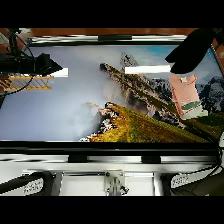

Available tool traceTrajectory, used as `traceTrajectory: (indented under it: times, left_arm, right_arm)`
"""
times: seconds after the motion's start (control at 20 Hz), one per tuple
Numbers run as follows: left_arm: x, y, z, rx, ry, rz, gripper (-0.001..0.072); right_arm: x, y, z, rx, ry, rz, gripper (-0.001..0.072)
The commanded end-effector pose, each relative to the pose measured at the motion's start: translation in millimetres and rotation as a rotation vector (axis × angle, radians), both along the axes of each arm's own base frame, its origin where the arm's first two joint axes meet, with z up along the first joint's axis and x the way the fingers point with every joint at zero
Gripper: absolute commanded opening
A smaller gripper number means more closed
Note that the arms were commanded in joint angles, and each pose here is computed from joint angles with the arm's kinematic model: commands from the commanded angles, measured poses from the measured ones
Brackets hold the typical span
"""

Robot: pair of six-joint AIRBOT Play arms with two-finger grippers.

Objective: Fold the shirts.

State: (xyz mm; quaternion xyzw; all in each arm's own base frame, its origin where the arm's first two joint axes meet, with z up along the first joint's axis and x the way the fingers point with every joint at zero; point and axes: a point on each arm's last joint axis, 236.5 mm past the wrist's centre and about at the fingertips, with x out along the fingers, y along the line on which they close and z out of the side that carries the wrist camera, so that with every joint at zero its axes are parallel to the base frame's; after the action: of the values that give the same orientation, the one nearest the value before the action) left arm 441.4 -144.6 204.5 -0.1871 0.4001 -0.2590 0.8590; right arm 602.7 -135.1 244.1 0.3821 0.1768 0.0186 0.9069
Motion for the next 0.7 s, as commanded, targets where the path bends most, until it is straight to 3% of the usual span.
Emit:
traceTrajectory:
  times: [0.0,0.3,0.45,0.65]
  left_arm:
    - [-0.3,-0.3,0.1,-0.001,0.002,-0.001,0.0038]
    - [0.1,-0.3,0.1,-0.001,0.001,0.000,0.0038]
    - [-0.1,-0.8,0.4,-0.005,0.003,0.000,0.0038]
    - [-2.0,-8.6,1.3,-0.007,-0.002,-0.017,0.0038]
  right_arm:
    - [-7.3,-32.4,-49.2,0.010,0.099,-0.040,0.0061]
    - [-58.9,-59.5,-104.6,0.011,0.363,-0.042,0.0061]
    - [-107.9,-79.5,-125.0,-0.031,0.574,-0.106,0.0061]
    - [-166.5,-64.8,-162.5,-0.026,0.856,-0.031,0.0061]
